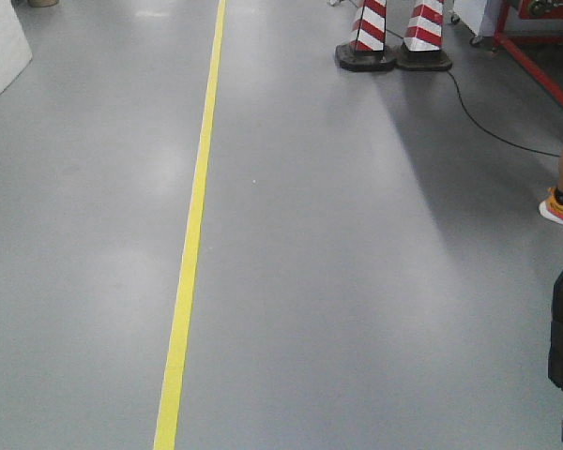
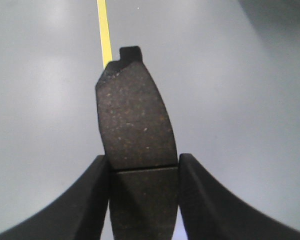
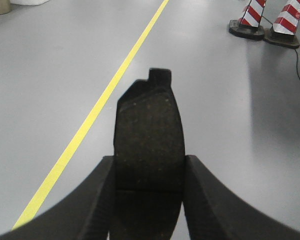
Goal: Move and align brake pads A on conveyor
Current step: 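Drive along the yellow floor line past the striped cones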
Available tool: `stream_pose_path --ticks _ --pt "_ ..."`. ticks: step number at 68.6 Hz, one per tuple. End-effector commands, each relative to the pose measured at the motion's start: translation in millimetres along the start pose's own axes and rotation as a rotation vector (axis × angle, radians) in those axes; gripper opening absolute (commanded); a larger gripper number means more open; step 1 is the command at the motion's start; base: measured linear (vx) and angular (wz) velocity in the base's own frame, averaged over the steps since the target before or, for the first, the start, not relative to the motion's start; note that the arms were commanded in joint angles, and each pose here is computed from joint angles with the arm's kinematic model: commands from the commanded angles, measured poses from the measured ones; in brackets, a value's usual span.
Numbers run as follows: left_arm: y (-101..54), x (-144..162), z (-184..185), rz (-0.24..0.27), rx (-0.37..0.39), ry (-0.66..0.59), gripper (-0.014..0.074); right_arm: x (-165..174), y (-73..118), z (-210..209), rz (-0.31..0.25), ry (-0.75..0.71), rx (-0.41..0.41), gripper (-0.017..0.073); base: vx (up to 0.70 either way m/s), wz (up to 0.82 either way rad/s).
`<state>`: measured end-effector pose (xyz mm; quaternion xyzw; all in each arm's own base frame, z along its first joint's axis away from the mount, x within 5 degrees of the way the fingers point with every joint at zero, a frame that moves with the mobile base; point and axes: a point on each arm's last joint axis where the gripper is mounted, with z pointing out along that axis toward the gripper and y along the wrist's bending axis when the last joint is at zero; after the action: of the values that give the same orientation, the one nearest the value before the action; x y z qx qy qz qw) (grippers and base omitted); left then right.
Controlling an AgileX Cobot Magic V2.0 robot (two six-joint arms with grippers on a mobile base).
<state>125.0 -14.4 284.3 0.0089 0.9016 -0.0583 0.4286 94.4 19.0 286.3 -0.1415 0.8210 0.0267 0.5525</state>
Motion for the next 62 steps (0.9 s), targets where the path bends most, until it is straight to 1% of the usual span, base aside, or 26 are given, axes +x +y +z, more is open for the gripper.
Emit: stream_pose_path --ticks 1,22,62 --pt "-2.2 -15.1 -6.3 -0.003 0.013 -0.109 0.006 -17.2 -4.5 -4.5 0.006 -0.109 0.04 -0.0003 0.52 -0.04" --pt "-2.2 -15.0 -6.3 -0.003 0.013 -0.109 0.006 -16.5 -4.1 -4.4 0.006 -0.102 0.036 -0.0003 0.51 -0.01" --pt "-2.2 -15.1 -6.3 -0.003 0.013 -0.109 0.006 -16.5 -4.1 -4.4 0.006 -0.102 0.036 -0.0003 0.55 0.07"
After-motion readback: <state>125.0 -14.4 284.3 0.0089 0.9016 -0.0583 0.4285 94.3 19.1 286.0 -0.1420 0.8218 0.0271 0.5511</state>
